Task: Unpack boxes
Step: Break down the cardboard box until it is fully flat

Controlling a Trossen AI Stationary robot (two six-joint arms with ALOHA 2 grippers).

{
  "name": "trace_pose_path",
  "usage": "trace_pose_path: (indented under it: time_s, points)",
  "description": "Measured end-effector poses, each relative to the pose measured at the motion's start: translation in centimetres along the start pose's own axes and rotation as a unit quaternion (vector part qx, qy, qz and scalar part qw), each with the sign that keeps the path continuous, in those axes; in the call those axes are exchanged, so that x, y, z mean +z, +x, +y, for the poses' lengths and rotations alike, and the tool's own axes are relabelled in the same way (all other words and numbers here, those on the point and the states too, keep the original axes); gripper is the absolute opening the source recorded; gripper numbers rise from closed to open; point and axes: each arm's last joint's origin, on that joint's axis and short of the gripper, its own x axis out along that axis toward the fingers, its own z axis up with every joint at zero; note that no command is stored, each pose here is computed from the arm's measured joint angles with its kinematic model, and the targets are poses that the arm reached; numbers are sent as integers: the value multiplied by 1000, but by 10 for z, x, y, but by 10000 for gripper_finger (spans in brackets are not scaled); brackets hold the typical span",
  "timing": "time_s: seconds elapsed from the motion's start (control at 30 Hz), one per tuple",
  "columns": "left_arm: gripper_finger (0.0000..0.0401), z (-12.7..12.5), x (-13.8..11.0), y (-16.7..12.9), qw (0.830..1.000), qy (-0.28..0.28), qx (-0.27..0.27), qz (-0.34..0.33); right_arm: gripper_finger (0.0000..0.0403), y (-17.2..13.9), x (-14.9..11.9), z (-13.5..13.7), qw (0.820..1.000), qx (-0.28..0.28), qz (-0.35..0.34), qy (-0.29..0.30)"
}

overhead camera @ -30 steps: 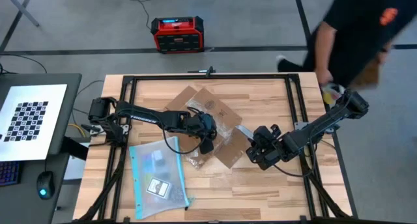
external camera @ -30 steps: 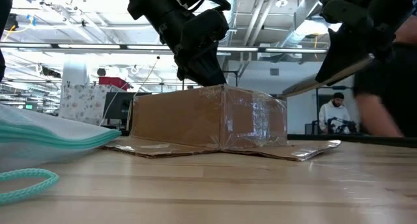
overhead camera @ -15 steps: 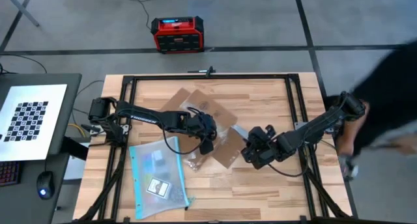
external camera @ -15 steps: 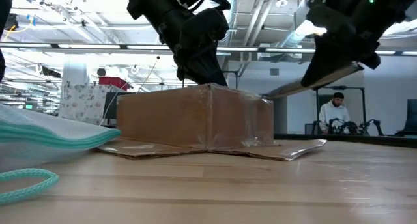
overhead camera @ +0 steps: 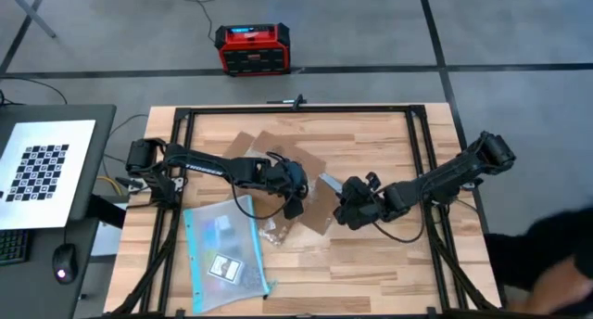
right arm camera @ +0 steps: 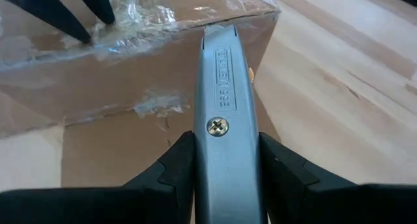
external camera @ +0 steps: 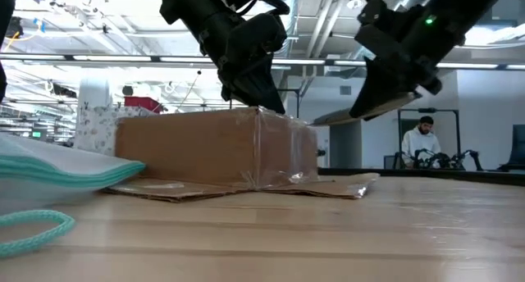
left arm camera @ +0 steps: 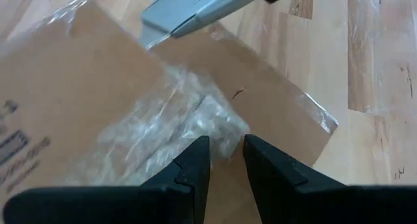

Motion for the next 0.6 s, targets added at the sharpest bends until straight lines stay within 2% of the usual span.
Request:
trace_pose_path:
  time_s: [0.2,0.4,0.6]
  points:
    - [82,0,0,-2,1000,17,1,5,119,10,11,-2,1000,6,-12,-19]
    - [82,-3,12,-35,998,59,6,36,119,14,16,-4,999,16,2,-37]
    - [82,-26,9,-60,990,127,-14,61,119,19,21,-8,999,13,0,-43]
